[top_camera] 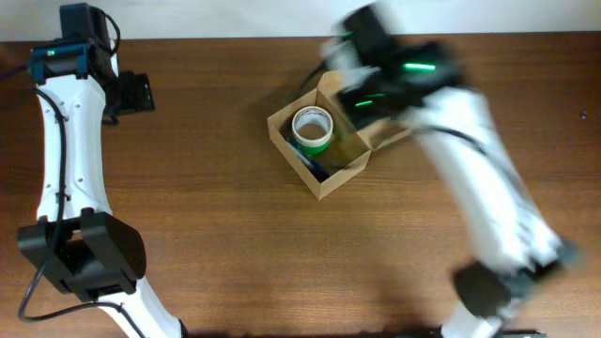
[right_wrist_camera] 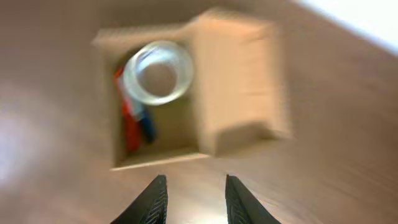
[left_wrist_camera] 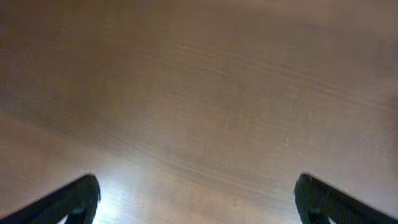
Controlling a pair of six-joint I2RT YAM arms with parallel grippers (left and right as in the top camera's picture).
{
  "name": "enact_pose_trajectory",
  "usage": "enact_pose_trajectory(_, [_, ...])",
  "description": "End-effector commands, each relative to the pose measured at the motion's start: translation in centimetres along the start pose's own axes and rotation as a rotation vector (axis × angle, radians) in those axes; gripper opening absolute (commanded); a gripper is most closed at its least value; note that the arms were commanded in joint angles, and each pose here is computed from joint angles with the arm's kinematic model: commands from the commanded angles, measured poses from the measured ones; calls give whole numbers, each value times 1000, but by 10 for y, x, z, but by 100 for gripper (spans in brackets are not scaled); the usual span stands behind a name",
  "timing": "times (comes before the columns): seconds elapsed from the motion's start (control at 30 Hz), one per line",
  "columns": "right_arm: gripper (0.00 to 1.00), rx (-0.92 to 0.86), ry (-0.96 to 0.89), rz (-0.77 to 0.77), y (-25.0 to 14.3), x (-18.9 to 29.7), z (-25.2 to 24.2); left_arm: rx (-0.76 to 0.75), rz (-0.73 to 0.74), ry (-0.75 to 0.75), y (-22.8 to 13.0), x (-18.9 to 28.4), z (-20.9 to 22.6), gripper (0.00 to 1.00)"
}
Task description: Pack container
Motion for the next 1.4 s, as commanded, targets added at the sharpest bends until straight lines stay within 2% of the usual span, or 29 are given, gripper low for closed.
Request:
enact_pose_trajectory(0.0, [31, -195, -117, -137, -7, 63, -66, 10, -12, -84, 3, -5, -10, 100])
enact_pose_trajectory(0.1, [30, -375, -154, -179, -21, 88, -111, 9, -6, -166, 2, -4, -21, 100])
enact_pose_trajectory(0.23, [30, -523, -147, -98, -42, 69, -147, 10, -24, -216, 5, -2, -28, 100])
enact_pose_trajectory(0.4, [29, -640, -106, 147, -83, -10, -168, 13, -55, -217, 12, -2, -28, 100])
enact_pose_trajectory(0.5, [29, -661, -74, 264, -104, -64, -168, 12, -63, -274, 14, 0, -36, 100])
enact_pose_trajectory(0.7, [29, -720, 47, 420, -138, -149, -150, 4, -73, -301, 15, 1, -41, 100])
enact_pose_trajectory(0.83, [27, -740, 136, 493, -152, -188, -135, -7, -67, -298, 14, 1, -41, 100])
enact_pose_trajectory(1.1, [26, -689, 233, 385, -124, -220, -117, -32, -60, -302, 12, 2, -46, 100])
enact_pose_trajectory(1.3, [16, -661, 314, 253, -91, -229, -102, -55, -39, -234, 8, 1, -46, 100])
enact_pose_trajectory(1.37, [16, -653, 336, 226, -83, -230, -97, -67, -38, -231, 8, 1, -46, 100])
Point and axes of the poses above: each gripper's point midway between its finger pads, its own x axis back along the fingers, its own z axis along the line the jaws close on, y = z × x, the point moved 3 cm from there along x, back along the fingers, and after that the axes turned 8 degrees about -x, right-handed, at the moved point
